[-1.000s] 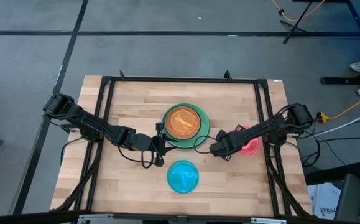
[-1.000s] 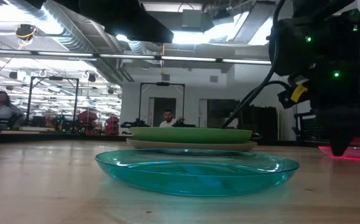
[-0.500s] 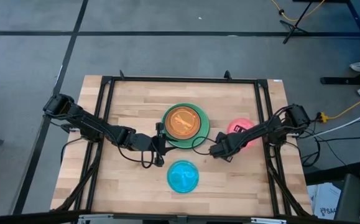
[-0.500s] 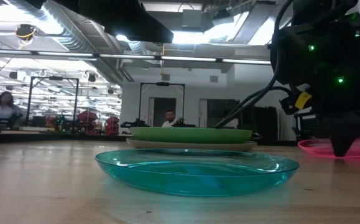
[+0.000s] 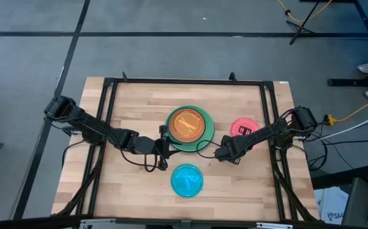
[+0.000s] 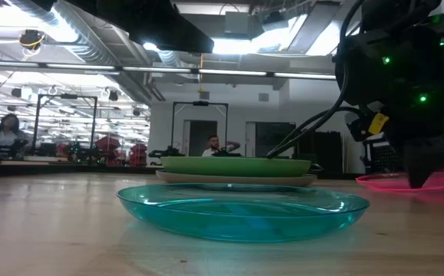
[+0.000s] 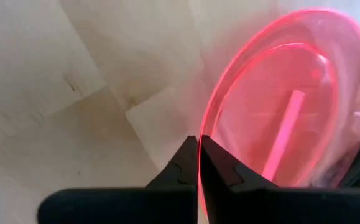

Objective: Stack plastic plates
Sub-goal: Stack the light pink plate on top of the light orange plate

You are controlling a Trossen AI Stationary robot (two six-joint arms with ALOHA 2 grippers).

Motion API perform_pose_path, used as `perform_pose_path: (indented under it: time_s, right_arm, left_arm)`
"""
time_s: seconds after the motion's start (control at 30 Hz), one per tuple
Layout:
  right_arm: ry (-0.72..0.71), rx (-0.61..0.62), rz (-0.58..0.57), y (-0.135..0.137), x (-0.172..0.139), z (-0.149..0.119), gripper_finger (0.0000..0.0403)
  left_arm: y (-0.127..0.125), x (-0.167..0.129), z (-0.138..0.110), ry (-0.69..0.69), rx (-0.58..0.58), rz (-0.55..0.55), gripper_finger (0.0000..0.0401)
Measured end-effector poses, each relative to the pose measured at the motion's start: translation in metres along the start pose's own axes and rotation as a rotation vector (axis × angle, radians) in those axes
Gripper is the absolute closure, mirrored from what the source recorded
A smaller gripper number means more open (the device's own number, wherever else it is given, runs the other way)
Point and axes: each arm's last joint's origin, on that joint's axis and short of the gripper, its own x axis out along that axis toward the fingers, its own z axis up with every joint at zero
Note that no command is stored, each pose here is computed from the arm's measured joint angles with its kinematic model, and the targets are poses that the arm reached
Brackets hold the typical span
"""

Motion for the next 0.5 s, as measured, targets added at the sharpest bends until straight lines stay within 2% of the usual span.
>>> perform_pose_path:
  time_s: [0.33, 0.5]
  right_arm:
    - [-0.140, 0.019, 0.025, -0.016, -0.024, -0.005, 0.0402]
    - [-0.223, -0.047, -0.003, -0.025, -0.034, -0.008, 0.0402]
  left_arm:
    - [0.000, 0.000, 0.000, 0.000, 0.000, 0.000, 0.0294]
    - [0.000, 0.000, 0.000, 0.000, 0.001, 0.000, 0.0294]
